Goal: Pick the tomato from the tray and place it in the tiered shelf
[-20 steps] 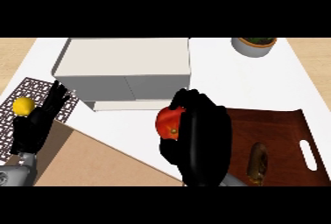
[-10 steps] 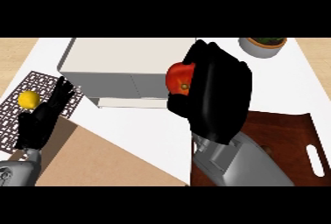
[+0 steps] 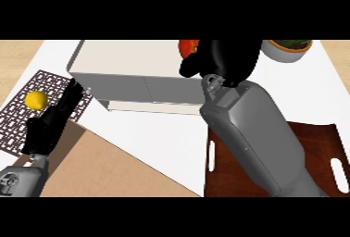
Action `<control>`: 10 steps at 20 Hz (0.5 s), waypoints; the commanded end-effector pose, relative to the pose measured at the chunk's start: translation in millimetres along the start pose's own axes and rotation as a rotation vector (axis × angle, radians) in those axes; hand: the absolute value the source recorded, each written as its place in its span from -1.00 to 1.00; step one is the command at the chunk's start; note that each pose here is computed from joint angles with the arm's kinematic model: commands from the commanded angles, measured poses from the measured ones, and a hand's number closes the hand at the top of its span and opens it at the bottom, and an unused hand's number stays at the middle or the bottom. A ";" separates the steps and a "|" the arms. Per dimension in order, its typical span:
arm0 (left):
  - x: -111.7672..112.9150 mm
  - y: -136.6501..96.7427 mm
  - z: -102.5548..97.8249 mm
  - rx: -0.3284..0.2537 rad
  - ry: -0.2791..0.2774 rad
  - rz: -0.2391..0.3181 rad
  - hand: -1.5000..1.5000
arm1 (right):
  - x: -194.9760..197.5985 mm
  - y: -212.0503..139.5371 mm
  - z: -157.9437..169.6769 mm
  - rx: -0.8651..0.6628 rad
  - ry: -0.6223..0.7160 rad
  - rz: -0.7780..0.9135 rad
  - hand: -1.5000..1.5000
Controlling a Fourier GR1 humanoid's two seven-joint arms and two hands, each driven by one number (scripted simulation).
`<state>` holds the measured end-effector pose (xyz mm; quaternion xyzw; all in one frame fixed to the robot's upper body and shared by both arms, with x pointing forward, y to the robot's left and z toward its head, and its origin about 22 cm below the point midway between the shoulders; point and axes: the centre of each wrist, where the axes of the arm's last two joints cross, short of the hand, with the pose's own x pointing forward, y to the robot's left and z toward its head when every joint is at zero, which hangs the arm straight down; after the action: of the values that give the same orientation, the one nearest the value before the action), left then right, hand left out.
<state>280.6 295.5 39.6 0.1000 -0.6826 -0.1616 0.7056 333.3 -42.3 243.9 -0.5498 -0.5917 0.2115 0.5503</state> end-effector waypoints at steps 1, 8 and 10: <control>-32.3 -50.0 13.3 -0.097 0.158 0.104 0.00 | 8.0 12.9 -27.5 0.062 0.083 0.027 1.00; -35.0 -52.1 11.6 -0.091 0.138 0.112 0.00 | 1.2 45.6 -50.6 0.164 0.119 0.031 1.00; -24.9 -63.3 7.7 -0.131 0.121 0.110 0.00 | 16.4 42.7 -54.6 0.200 0.120 0.056 1.00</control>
<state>286.4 284.7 43.1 0.0945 -0.6867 -0.1720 0.6999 388.5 -39.3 229.7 -0.5308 -0.5390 0.2521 0.6035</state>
